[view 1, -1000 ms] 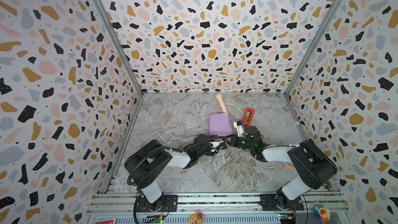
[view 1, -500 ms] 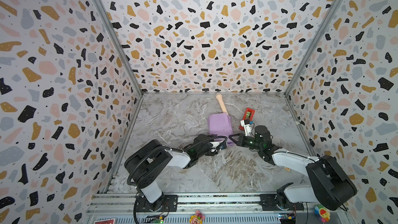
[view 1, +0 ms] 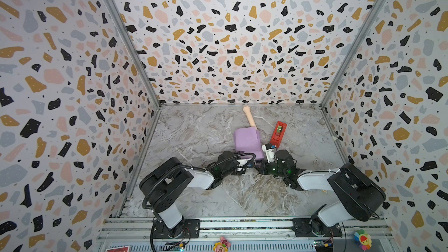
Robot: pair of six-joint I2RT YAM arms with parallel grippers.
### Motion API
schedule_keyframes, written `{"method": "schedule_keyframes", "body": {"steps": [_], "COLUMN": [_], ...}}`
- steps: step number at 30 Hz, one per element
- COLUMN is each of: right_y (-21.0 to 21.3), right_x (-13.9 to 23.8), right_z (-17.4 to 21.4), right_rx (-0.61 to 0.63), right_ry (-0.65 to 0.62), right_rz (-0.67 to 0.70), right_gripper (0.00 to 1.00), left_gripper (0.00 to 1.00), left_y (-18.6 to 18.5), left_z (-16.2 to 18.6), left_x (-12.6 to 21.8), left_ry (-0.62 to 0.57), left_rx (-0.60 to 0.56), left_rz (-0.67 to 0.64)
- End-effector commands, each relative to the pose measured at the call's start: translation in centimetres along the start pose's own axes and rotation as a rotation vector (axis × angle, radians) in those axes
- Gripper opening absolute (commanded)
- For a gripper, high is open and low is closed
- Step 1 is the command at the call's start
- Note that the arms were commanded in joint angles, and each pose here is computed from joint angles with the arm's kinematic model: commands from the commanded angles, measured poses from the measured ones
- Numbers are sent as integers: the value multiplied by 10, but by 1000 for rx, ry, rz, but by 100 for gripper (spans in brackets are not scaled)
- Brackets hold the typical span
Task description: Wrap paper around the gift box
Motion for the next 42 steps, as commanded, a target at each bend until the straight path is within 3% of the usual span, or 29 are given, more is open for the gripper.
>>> {"method": "schedule_keyframes", "body": {"steps": [1, 11, 19, 21, 23, 26, 28, 30, 33, 36, 42], "right_y": [2, -23, -6, -1, 3, 4, -3, -9, -16, -20, -18], "right_x": [-3, -3, 28, 38, 44, 48, 47, 38, 13, -6, -18], "right_z": [-14, 9, 7, -2, -15, -37, -55, -70, -88, -96, -89], "right_rx": [56, 69, 175, 190, 166, 91, 29, -5, -39, -46, -48], "right_ry": [-92, -57, -38, -52, -80, -124, -157, -163, -100, -55, 35], "right_rz": [24, 111, 104, 112, 108, 118, 150, 147, 139, 109, 10], "right_gripper": [6, 6, 10, 14, 26, 47, 61, 68, 71, 71, 58], "left_gripper": [69, 74, 81, 81, 81, 81, 84, 83, 82, 79, 73], "left_y": [5, 13, 35, 45, 60, 77, 81, 79, 78, 78, 61], "left_z": [-3, -15, -37, -39, -36, -14, 3, 8, 8, 5, 4], "left_x": [3, 9, 35, 47, 59, 70, 66, 55, 38, 15, -15], "left_ry": [-17, -72, -187, -210, -222, -146, -60, -35, -59, -39, -21], "left_rx": [16, 53, 188, 321, 556, 977, 1237, 1375, 1477, 1499, 1548], "left_rz": [-10, -23, -100, -151, -238, -373, -371, -268, -169, -92, 66]}}
Point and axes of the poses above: each gripper's point midway between its finger pads, its own x axis back along the fingers, its own y axis along the line the jaws close on, z = x × y, the point moved 7 cm from there along x, back along the fingers, and after that the axes turned 3 degrees about -x, right-handed, at the moved point
